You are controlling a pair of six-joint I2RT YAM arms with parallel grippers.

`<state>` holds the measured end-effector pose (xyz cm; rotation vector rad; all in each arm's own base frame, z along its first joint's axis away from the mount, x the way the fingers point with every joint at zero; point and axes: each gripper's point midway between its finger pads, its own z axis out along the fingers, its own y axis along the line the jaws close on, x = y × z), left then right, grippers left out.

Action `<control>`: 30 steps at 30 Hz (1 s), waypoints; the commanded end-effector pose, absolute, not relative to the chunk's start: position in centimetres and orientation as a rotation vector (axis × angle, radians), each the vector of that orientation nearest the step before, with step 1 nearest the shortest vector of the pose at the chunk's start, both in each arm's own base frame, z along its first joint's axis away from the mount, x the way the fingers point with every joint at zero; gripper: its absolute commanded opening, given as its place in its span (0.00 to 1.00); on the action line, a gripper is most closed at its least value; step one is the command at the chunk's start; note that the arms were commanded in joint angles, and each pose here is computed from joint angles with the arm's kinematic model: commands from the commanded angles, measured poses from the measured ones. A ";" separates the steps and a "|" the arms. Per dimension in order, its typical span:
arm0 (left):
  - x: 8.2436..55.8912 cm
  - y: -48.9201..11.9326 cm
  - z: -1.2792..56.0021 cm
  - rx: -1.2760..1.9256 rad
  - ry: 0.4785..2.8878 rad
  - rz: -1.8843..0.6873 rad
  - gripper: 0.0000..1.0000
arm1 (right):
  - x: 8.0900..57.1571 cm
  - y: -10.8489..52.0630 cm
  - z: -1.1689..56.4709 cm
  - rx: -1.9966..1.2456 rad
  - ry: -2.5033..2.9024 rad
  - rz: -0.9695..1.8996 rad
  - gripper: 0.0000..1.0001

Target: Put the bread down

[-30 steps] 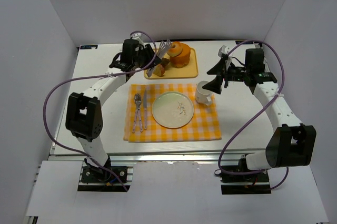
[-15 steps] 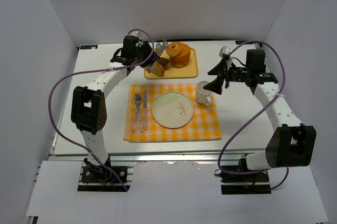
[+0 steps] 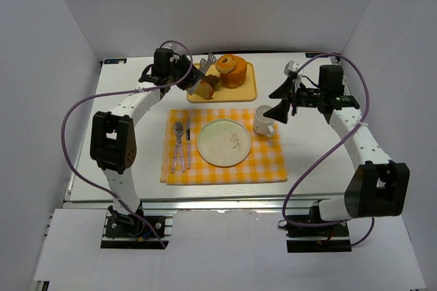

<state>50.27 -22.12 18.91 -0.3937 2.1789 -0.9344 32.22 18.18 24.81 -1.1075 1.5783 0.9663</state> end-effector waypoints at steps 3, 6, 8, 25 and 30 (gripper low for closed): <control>50.2 -22.9 21.1 -0.390 2.127 -1.046 0.54 | 31.8 18.2 25.6 -1.112 1.540 0.977 0.89; 50.2 -23.1 21.2 -0.390 2.124 -1.069 0.54 | 31.8 18.2 25.6 -1.112 1.540 0.977 0.89; 50.2 -23.3 21.3 -0.389 2.122 -1.085 0.54 | 31.8 18.2 25.4 -1.112 1.542 0.977 0.89; 49.9 -23.2 20.2 -0.385 2.169 -1.063 0.57 | 31.7 18.2 25.5 -1.113 1.538 0.983 0.89; 49.8 -23.3 19.9 -0.385 2.177 -1.074 0.57 | 31.7 18.2 25.5 -1.113 1.537 0.985 0.89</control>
